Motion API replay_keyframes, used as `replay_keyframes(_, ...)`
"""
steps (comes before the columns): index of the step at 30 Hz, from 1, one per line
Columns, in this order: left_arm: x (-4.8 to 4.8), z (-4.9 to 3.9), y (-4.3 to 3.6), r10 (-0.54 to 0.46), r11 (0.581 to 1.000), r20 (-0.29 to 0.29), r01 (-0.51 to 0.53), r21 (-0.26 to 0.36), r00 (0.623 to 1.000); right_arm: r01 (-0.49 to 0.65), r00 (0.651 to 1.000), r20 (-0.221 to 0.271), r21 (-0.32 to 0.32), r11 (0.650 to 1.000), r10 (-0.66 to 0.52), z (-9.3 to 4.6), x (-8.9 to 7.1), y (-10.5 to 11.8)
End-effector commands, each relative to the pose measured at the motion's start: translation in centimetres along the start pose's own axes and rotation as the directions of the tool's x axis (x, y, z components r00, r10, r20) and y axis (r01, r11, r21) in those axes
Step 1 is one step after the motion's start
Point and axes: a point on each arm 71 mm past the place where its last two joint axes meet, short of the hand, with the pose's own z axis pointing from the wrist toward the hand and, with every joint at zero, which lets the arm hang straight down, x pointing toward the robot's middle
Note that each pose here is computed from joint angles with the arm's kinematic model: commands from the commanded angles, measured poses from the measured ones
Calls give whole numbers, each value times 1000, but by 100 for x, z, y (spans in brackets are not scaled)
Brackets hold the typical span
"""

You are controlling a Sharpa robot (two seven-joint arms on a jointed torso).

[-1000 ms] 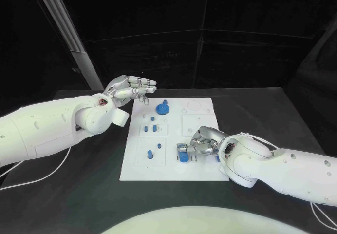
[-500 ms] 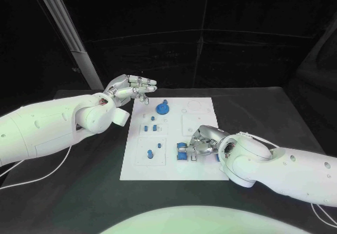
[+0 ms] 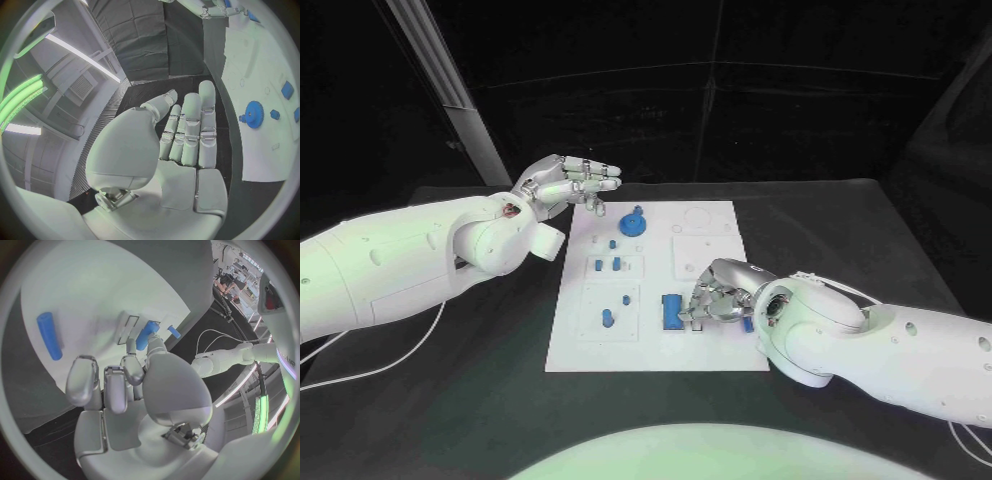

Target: Assemble the parts on the task board

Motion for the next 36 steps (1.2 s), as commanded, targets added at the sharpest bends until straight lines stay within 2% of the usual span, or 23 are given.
replay_keyframes(1, 7, 2, -9, -8, 1000, -10, 8, 3, 1000, -104, 993, 49, -66, 992, 108, -77, -97, -61)
replay_keyframes(4, 0, 0, -8, -7, 1000, -8, 7, 3, 1000, -131, 989, 63, -76, 988, 136, -164, -192, -188)
replay_keyframes(8, -7, -4, -5, -6, 1000, -5, 6, 2, 1000, -114, 991, 62, -40, 993, 117, -263, -323, -409)
replay_keyframes(12, -6, -5, -3, -6, 1000, -5, 6, 2, 1000, -44, 998, 53, 14, 999, 43, -347, -406, -625)
replay_keyframes(16, -3, -6, -1, -6, 1000, -6, 6, 2, 1000, 50, 998, 42, 53, 997, -52, -383, -440, -744)
replay_keyframes(21, -1, -9, 4, -7, 1000, -7, 7, 2, 1000, 142, 989, 22, 88, 986, -144, -353, -434, -794)
replay_keyframes(26, 0, -13, 7, -8, 1000, -9, 8, 1, 1000, 192, 981, -23, 111, 975, -191, -306, -392, -802)
replay_keyframes(36, -12, -24, 8, -7, 1000, -6, 7, 0, 1000, 240, 969, -80, 110, 964, -232, -231, -299, -746)
